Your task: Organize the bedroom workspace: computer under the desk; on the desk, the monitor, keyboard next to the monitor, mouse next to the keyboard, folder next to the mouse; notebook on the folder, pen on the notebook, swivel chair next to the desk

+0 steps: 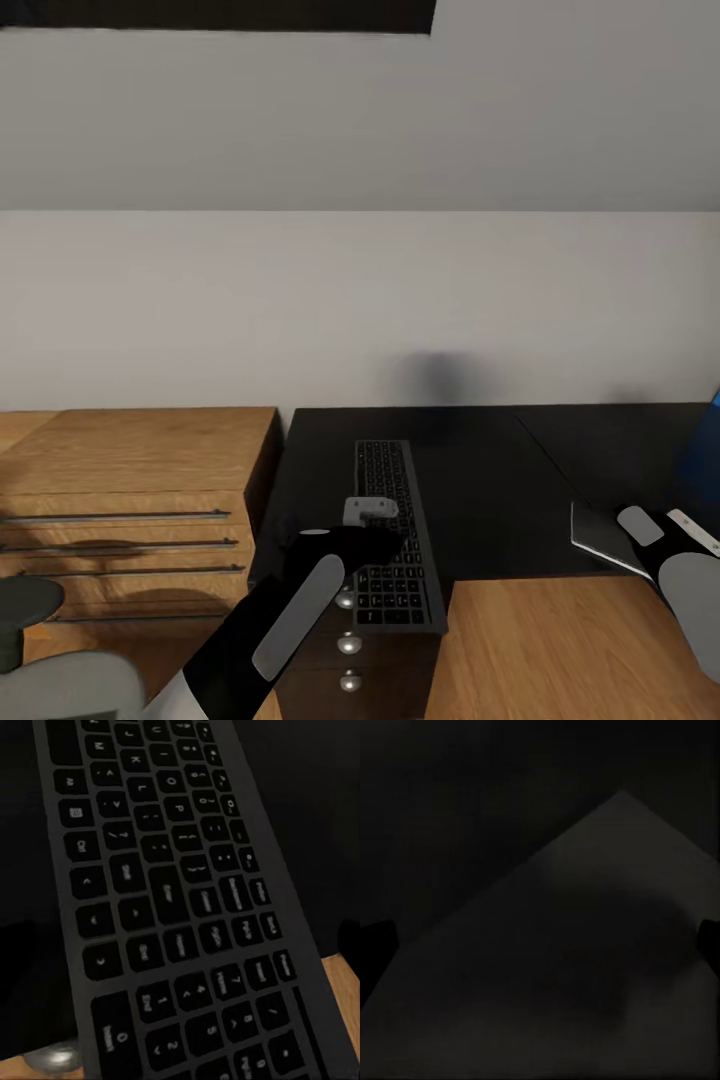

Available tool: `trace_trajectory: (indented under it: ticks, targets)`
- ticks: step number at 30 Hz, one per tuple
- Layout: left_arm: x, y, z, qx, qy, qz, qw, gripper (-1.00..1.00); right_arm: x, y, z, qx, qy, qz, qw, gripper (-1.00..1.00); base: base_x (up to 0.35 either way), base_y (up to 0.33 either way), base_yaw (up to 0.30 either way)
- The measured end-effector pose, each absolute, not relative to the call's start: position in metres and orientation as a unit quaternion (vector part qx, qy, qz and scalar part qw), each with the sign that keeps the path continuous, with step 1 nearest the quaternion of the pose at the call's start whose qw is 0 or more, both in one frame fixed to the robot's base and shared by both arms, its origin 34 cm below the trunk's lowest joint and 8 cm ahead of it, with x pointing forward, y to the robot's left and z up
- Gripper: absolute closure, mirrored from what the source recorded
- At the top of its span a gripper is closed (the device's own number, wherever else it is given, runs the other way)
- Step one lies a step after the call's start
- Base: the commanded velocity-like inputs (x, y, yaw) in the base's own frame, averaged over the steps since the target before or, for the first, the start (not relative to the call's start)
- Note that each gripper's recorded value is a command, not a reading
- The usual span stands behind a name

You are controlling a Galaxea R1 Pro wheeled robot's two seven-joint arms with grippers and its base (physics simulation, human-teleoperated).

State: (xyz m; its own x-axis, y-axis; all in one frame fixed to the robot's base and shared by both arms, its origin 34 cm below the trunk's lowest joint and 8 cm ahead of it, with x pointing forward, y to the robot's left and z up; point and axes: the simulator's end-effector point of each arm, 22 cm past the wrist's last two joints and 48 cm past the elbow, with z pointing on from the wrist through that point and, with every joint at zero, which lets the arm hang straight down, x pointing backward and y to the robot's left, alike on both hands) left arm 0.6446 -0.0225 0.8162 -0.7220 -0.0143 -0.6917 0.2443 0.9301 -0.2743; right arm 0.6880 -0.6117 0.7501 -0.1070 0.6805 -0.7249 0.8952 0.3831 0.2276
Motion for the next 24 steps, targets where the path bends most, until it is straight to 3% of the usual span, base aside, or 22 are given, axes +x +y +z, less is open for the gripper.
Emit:
trace_trajectory:
  ticks: [24]
  targets:
    - [0.6425, -0.0258, 0.8165, 0.067, 0.911, -0.177, 0.367, -1.00, 0.6903, -0.6072, 0.7498, 0.531, 0.736, -0.138, 0.396, -1.00, -0.003, 0.068, 0.000]
